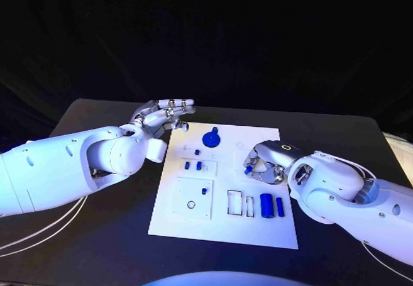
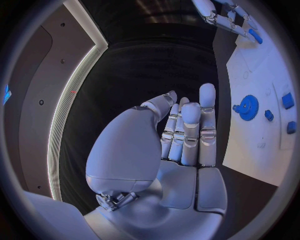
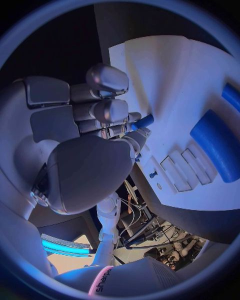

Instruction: Assemble the parts on the task board

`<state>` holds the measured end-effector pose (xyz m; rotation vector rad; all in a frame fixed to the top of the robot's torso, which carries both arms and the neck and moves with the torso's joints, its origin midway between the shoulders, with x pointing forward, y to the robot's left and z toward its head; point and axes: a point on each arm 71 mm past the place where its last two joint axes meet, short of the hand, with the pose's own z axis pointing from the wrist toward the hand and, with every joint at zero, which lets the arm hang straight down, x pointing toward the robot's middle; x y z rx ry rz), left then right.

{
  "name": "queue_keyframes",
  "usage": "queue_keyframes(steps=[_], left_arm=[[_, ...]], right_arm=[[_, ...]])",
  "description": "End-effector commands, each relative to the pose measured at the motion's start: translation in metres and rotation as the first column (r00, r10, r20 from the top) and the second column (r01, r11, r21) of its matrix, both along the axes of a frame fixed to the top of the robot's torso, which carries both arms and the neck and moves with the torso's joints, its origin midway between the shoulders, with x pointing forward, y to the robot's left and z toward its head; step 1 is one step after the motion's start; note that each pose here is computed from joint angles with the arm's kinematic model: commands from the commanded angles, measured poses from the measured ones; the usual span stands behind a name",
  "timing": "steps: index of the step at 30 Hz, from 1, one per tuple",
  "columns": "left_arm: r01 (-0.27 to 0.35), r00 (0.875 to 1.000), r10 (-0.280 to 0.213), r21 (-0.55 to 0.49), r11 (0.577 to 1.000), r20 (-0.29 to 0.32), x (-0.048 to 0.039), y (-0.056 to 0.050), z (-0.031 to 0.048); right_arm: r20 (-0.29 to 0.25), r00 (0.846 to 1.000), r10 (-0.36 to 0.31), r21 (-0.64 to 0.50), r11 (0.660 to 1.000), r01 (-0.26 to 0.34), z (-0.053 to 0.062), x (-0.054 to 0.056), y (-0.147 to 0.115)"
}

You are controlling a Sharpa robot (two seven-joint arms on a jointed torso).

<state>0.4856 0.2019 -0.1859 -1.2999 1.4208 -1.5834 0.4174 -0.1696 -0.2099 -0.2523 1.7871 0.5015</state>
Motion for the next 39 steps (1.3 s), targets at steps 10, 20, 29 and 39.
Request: queue_keyframes(steps=[10, 20, 29, 39], left_arm=[[0.018, 1.000, -0.018, -0.006, 1.000, 0.009, -0.0005, -0.003, 0.0008], [0.017, 1.000, -0.017, -0.004, 1.000, 0.007, -0.0004, -0.002, 0.0005], [0.011, 1.000, -0.011, -0.001, 1.000, 0.004, 0.0000, 0.000, -0.0001], [0.022, 1.000, -0.022, -0.017, 1.000, -0.012, 0.0006, -0.003, -0.0021]], right_arm=[[0.046, 0.999, -0.008, 0.026, 1.000, 0.007, -0.006, 0.007, 0.000], [0.119, 0.993, -0.012, 0.113, 0.994, -0.001, 0.005, 0.003, 0.000], [0.172, 0.985, -0.023, 0.256, 0.966, -0.022, 0.026, -0.007, 0.006], [0.119, 0.991, 0.064, 0.304, 0.948, -0.098, 0.017, -0.021, 0.039]])
